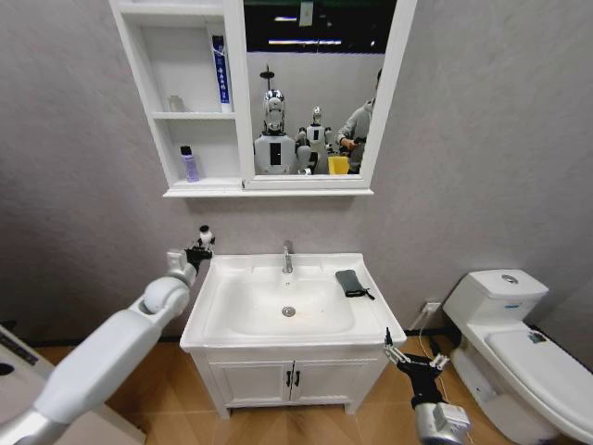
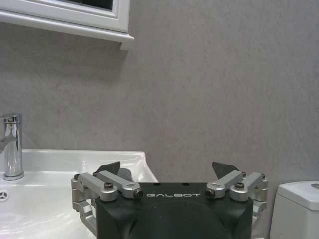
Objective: Move facial cleanser and shampoo from washbasin to cabinet, then wipe washbasin with towel.
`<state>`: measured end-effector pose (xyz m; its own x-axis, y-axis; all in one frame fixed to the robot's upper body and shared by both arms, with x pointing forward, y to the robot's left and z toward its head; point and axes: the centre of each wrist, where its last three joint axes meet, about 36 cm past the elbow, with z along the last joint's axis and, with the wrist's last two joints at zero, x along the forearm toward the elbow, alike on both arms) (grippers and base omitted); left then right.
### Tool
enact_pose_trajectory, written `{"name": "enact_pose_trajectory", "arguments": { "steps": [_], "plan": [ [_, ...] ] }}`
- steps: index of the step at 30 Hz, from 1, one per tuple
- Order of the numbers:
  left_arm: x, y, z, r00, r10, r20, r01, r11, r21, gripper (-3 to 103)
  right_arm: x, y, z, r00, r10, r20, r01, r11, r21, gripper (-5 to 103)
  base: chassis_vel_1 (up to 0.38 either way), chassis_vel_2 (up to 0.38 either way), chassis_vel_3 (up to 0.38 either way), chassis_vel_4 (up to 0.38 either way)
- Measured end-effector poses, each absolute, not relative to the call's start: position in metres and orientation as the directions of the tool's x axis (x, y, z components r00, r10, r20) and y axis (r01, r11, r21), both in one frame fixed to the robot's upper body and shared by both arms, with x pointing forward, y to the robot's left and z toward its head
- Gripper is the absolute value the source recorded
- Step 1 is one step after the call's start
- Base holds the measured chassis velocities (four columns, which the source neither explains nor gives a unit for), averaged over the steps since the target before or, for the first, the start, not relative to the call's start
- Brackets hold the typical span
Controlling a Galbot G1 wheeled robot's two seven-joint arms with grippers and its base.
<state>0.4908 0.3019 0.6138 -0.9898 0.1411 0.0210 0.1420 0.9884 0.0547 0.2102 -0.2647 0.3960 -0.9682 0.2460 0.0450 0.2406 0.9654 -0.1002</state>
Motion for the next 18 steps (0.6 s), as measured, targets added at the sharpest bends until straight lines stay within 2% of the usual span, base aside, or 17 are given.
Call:
{"name": "enact_pose_trajectory", "arguments": {
  "steps": [5, 8, 11, 14, 18],
  "plan": [
    [0.482, 0.298, 0.715, -0.975, 0.22, 0.023, 0.22, 0.975, 0.032, 32, 0.21, -0.264, 0.4, -0.969, 0.245, 0.034, 0.24, 0.966, -0.098, 100, 0.0, 0.0, 0.0, 0.0],
    [0.483, 0.298, 0.732, -0.973, 0.231, 0.028, 0.232, 0.972, 0.035, 32, 0.21, -0.263, 0.401, -0.969, 0.244, 0.03, 0.24, 0.966, -0.097, 100, 0.0, 0.0, 0.0, 0.0],
    [0.504, 0.301, 0.789, -0.969, 0.238, 0.062, 0.242, 0.969, 0.054, 32, 0.212, -0.265, 0.405, -0.97, 0.242, 0.016, 0.239, 0.966, -0.096, 100, 0.0, 0.0, 0.0, 0.0],
    [0.511, 0.3, 0.796, -0.968, 0.242, 0.073, 0.246, 0.968, 0.052, 32, 0.212, -0.265, 0.405, -0.971, 0.24, 0.014, 0.238, 0.967, -0.096, 100, 0.0, 0.0, 0.0, 0.0],
    [0.559, 0.293, 0.811, -0.961, 0.234, 0.151, 0.243, 0.969, 0.045, 32, 0.215, -0.266, 0.406, -0.971, 0.238, 0.002, 0.237, 0.967, -0.09, 100, 0.0, 0.0, 0.0, 0.0]
  ]
}}
